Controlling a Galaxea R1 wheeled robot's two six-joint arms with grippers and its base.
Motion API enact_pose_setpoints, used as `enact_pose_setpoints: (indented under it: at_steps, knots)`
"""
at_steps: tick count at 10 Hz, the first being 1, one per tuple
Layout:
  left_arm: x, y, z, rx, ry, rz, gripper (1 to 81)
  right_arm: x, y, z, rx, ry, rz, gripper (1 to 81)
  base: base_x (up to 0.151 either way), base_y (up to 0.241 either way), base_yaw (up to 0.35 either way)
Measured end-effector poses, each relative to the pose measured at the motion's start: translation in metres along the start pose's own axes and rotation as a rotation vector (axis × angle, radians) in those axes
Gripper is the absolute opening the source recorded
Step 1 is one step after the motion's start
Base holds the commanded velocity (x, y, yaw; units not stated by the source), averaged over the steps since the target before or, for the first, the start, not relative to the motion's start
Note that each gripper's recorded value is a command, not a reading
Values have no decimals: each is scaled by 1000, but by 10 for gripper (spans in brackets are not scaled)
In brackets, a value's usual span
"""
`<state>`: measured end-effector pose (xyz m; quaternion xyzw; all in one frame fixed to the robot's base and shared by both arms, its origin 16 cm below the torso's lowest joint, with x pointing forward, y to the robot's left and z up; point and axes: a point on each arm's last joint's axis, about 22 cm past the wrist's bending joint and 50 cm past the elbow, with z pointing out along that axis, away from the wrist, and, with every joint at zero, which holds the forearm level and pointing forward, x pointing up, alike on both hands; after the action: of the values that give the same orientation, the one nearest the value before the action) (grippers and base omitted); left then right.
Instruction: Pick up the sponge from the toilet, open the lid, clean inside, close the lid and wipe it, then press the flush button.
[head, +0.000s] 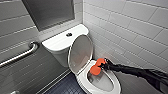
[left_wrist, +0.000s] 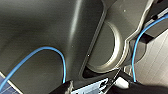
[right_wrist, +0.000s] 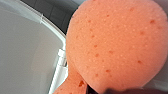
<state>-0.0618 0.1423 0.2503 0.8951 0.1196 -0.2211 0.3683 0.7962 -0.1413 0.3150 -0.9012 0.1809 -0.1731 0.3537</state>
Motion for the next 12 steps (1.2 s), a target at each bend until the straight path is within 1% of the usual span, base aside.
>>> enact_pose_setpoints:
  at_steps: [1,2,3,4,6,8,10,12]
  knots:
    - [1,1,0,-4,2,0,811,4,6,-1,-7,14,24,10,0,0,0]
    - [1,3,-1,-17,8,-1,811,5,12,-3,-13,21,35,10,0,0,0]
    - [2,7,-5,-49,24,-3,811,1,26,-6,-20,31,68,10,0,0,0]
    - [0,3,-9,-44,23,-5,811,-2,34,-8,-9,53,119,10,0,0,0]
    - [-8,3,-9,-43,16,-13,811,-5,37,-10,13,78,159,10,0,0,0]
    - [-8,6,-7,-50,16,-13,811,-14,47,-21,28,77,190,10,0,0,0]
    - [-8,12,-4,-61,18,-7,811,-21,54,-44,50,65,219,10,0,0,0]
    - [-8,13,-3,-63,19,6,811,-34,77,-69,49,65,248,10,0,0,0]
